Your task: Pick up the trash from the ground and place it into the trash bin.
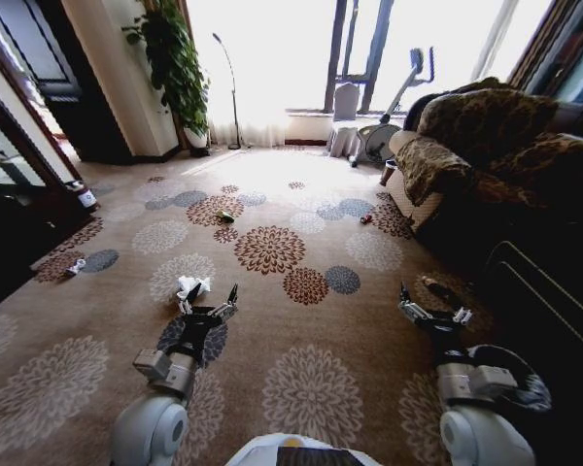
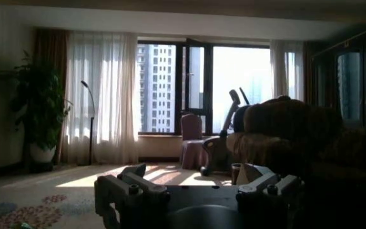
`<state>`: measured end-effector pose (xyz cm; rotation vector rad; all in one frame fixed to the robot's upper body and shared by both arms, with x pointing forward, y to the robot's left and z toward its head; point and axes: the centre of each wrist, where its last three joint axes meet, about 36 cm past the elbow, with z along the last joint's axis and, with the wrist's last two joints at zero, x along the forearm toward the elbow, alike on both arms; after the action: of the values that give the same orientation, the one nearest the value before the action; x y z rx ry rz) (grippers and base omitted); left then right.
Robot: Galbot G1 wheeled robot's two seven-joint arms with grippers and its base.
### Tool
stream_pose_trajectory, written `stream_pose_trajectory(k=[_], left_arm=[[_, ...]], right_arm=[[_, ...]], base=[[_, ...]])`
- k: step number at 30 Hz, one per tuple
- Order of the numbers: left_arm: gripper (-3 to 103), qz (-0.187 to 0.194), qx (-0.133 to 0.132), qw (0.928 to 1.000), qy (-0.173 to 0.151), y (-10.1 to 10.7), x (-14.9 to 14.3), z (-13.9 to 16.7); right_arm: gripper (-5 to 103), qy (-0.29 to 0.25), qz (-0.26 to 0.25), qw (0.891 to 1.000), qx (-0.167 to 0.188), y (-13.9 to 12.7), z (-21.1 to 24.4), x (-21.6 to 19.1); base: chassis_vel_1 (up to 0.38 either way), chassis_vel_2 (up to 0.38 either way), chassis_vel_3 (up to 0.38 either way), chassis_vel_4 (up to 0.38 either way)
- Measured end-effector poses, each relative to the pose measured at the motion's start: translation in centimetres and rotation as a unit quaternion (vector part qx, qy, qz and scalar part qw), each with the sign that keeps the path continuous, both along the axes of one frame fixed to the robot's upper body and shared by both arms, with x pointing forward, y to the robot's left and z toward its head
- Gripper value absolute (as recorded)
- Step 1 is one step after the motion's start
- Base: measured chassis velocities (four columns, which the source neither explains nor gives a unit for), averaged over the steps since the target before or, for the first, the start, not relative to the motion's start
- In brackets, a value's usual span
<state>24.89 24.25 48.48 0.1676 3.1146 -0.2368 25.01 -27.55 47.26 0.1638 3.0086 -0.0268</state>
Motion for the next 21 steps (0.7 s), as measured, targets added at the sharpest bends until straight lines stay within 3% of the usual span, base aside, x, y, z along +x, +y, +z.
stream_pose_trajectory(k=[6,21], left_arm=[[100,0.005,0.0,1.0,-0.008,-0.11,0.01,0.32],[100,0.0,-0.003,1.0,-0.002,-1.01,-0.03,-0.55]], right_arm=[[100,-0.026,0.025,0.999,-0.004,-0.09,-1.0,0.24],[100,-0.024,0.039,0.999,-0.005,0.19,-1.14,0.02]], base=[[0.0,0.0,0.0,0.0],[0.0,0.0,0.0,0.0]])
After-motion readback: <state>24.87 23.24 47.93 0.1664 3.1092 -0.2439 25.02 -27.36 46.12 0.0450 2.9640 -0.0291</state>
